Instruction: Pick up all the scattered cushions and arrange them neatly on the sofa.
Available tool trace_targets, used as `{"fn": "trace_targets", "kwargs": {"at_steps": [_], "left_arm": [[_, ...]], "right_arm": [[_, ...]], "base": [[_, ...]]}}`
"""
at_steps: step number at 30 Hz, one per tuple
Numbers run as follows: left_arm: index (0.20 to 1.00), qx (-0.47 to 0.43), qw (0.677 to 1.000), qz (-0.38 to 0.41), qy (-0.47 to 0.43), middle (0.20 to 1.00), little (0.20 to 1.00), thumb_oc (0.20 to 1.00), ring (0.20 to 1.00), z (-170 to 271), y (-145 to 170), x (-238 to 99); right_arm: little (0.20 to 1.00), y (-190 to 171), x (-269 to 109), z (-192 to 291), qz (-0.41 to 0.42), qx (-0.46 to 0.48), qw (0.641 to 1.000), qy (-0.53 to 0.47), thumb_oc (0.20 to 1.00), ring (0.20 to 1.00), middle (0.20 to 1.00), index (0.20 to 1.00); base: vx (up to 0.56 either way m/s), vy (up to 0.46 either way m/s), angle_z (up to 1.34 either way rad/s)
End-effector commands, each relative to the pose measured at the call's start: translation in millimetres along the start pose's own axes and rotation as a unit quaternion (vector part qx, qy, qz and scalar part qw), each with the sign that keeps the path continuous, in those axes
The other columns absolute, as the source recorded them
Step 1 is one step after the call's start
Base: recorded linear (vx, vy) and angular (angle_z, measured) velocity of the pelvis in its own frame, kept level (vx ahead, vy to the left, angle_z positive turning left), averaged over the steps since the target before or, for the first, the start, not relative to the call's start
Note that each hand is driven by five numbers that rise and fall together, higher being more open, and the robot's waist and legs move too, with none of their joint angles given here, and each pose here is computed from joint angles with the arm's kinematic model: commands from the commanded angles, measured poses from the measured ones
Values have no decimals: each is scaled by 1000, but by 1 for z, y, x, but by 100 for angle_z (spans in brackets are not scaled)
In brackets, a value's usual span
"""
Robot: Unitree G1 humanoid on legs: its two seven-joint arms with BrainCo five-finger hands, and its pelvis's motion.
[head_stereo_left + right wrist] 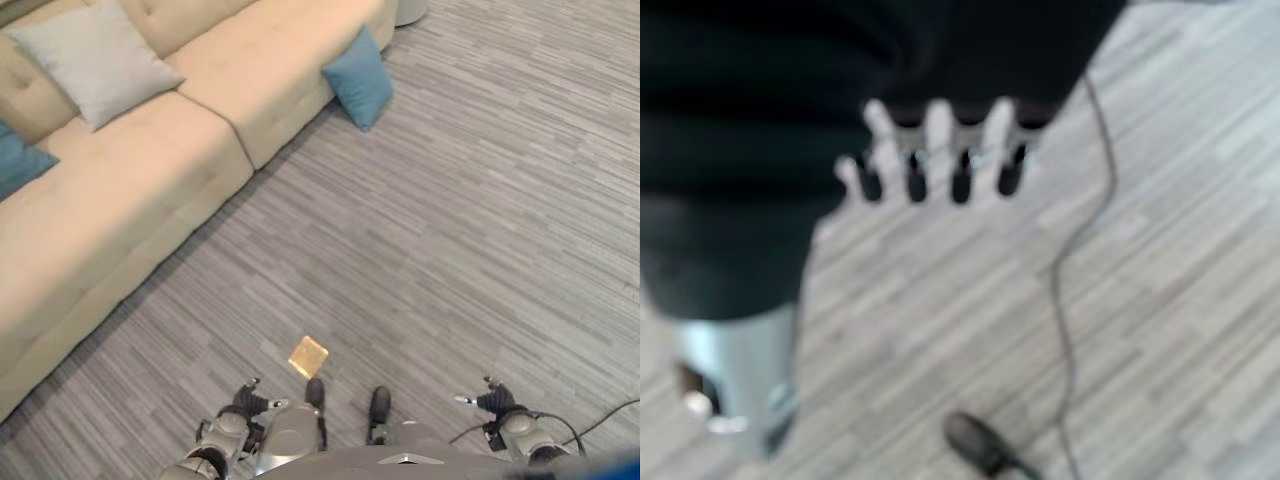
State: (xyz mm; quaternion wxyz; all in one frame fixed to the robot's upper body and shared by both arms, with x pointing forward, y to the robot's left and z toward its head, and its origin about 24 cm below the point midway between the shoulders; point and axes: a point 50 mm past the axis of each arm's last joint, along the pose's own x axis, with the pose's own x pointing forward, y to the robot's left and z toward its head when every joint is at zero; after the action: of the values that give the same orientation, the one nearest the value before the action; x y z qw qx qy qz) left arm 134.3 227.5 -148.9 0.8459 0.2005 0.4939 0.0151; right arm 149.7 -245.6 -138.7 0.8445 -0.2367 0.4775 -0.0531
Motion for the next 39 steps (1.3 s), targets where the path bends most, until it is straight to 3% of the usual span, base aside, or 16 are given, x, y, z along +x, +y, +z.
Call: {"fn": "trace_targets", "kwargs": {"at_steps": [1,12,27,39], "left_arm": [[1000,-11,1000,4,20,1000,1000,1000,1000,-12,-3,-3],[1000,-26,999,24,-6,1000,1000,1000,1000,4,10,1],[1000,2,1000,-6,-16,1000,1000,1000,1000,12,-7,2],[1000,27,998,-17,-55,1000,1000,1000,1000,34,-9,4]], "right_arm": [[1000,-6,-4,-18,-10,-17,1000,11,1000,1000,1000,1000],[1000,-11,1,6,-12,-15,1000,-24,1000,1000,1000,1000],[1000,-23,-1,-13,-26,-15,1000,3,1000,1000,1000,1000],[1000,-44,3,10,-50,-25,998,-39,1000,1000,1000,1000]], "base": [[269,147,-30],[206,109,-17],[155,-140,41],[-59,-125,70]]}}
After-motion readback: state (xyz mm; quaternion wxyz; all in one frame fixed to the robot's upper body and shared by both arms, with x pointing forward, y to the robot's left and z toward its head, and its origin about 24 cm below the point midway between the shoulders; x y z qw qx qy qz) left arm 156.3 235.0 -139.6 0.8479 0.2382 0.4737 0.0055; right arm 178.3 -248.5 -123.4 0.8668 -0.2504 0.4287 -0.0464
